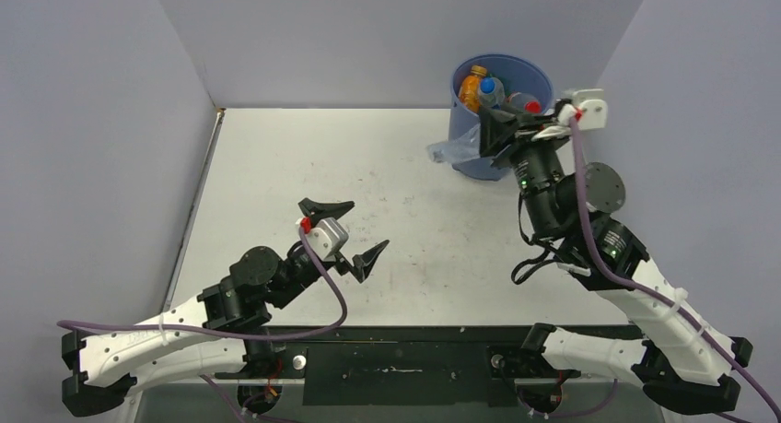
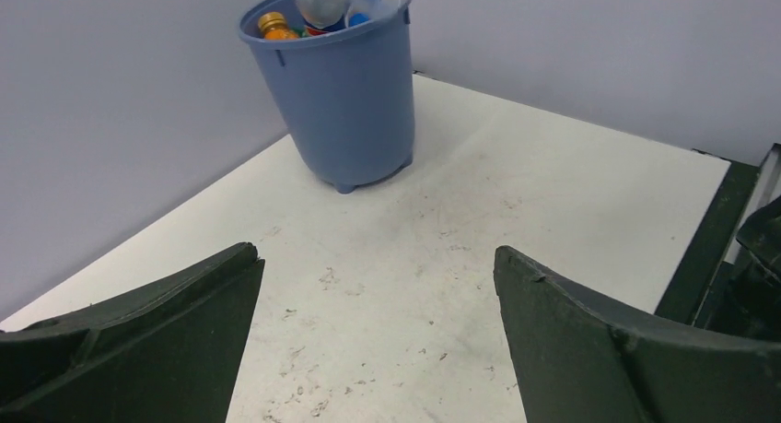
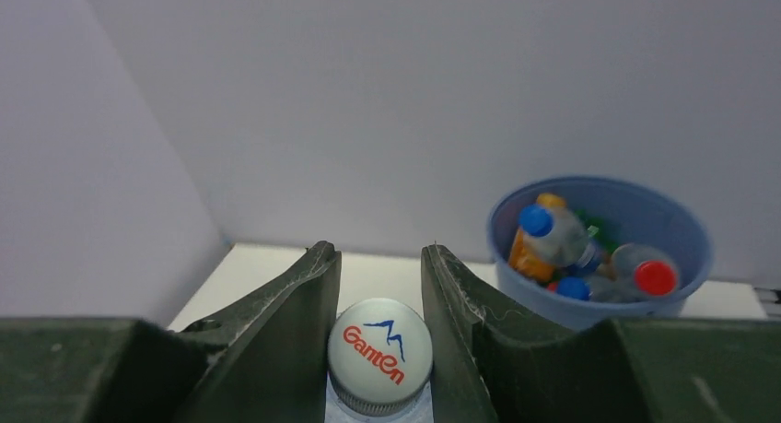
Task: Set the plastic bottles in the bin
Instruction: Place the plastic bottle in the trash bin.
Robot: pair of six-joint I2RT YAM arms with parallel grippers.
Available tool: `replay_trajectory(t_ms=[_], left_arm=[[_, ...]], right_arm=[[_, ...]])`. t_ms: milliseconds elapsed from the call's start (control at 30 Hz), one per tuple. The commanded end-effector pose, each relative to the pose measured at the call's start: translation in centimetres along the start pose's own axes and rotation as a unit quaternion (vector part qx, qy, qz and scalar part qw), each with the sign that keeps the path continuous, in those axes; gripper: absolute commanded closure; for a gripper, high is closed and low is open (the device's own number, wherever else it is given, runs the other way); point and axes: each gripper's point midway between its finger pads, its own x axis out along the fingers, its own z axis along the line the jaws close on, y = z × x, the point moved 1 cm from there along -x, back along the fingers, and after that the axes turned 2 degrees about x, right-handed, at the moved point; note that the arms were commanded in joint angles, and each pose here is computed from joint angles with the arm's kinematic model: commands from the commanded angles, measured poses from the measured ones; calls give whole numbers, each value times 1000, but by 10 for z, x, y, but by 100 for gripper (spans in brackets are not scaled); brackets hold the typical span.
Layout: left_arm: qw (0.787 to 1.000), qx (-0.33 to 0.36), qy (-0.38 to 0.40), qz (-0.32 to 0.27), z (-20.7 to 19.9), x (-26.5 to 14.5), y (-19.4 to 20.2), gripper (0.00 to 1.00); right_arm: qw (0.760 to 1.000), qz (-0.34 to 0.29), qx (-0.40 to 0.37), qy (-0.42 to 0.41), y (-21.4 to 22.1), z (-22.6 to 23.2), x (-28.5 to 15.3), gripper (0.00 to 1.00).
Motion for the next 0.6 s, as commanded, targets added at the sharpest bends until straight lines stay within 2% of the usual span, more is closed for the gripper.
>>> replay_trajectory(t_ms=[0,133,233,367,567], left_arm=[[997,-13,-60,-36,22,-10,-7,4],[997,-21,-64,-43,22,-13,-2,4],[997,-22,-60,-39,20,-12,1,4],[998,-21,-57,-30,18,-12,6,4],[998,-12,-56,-17,17,-10,14,4]], right_arm=[[974,-167,11,153,-91,-55,-14,95],[951,-203,-33,232,-109,-74,5,95],[939,-210,-32,270,-117,-114,49,95],[937,-187,2,294,-99,-178,111,95],[935,-174,8,308,-71,-224,173,95]])
